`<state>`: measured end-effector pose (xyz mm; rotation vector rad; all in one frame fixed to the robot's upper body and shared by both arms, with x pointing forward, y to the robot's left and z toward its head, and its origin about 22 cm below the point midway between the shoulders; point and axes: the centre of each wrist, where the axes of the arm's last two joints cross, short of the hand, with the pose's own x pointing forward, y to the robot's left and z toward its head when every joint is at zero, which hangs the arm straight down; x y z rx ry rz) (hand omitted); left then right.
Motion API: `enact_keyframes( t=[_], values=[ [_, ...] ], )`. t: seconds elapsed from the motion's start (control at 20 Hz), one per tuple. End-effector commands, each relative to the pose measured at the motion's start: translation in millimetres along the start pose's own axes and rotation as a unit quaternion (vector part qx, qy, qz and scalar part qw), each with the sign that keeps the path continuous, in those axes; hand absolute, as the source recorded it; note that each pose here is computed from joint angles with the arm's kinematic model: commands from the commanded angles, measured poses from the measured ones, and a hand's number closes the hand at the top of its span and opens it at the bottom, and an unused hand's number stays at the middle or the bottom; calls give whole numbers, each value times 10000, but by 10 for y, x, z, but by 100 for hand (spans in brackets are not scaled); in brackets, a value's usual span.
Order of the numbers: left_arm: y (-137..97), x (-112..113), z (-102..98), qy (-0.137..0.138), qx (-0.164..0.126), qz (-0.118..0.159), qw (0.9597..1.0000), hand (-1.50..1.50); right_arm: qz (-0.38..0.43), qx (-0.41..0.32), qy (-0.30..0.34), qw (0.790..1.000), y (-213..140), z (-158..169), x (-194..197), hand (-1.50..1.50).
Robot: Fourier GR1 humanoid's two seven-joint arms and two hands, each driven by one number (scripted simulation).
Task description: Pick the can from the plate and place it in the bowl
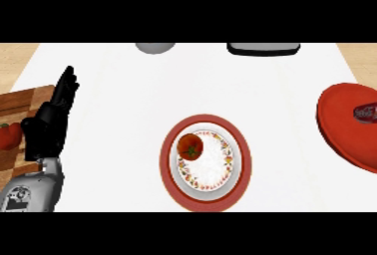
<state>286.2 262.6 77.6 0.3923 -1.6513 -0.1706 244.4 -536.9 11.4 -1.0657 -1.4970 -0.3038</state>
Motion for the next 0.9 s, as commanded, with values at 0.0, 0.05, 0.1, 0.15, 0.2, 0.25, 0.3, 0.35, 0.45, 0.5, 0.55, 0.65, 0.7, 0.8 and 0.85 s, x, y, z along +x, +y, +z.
enact_keyframes(
  t=[0.0, 0.05, 0.1, 0.15, 0.2, 0.25, 0.3, 0.35, 0.45, 0.5, 0.55, 0.65, 0.7, 0.8, 0.85],
  values=[
    [109, -154, 132, 27, 104, -37, 9999, 0, -551, 35, -77, 9984, -335, 134, -176, -150],
    [59, 70, 154, 52, 45, -6, 10000, 0, -682, 102, -138, 9975, -346, 66, -93, -150],
    [33, 96, 6, 47, 93, -26, 9999, 0, -701, 209, -173, 9972, -475, 194, -234, -150],
    [-100, -4, -61, 118, 137, -24, 9998, 0, -781, 293, -162, 9964, -466, 262, -275, -150],
    [140, 55, -30, 165, 119, -94, 9997, 0, -759, 444, -194, 9959, -643, 290, -297, -150],
    [156, -103, -96, 84, 145, -4, 9999, 0, -755, 529, -249, 9954, -560, 422, -381, -150],
    [201, -9, 141, 90, 102, -79, 9999, 0, -777, 536, -194, 9953, -643, 464, -394, -150],
    [5, -108, 54, 74, 137, 2, 9999, 0, -768, 631, -209, 9948, -562, 547, -391, -150],
    [87, -122, 79, 82, 11, 28, 10000, 0, -747, 630, -300, 9948, -880, 643, -507, -150],
    [78, 4, 45, 22, 127, 46, 9999, 0, -895, 659, -351, 9932, -779, 784, -503, -150],
    [62, -24, 68, -37, 51, -16, 10000, 0, -840, 607, -348, 9940, -814, 791, -496, -150],
    [-44, -43, 42, -13, 108, 43, 9999, 0, -792, 729, -363, 9935, -771, 886, -374, -150],
    [156, -133, 128, 13, 6, -12, 10000, 0, -915, 743, -370, 9923, -722, 1002, -512, -150],
    [122, -16, -90, 2, 118, 10, 9999, 0, -904, 644, -376, 9931, -701, 1089, -441, -150],
    [39, -52, -52, 70, 64, 19, 10000, 0, -900, 656, -388, 9930, -905, 1156, -501, -150]
  ],
)
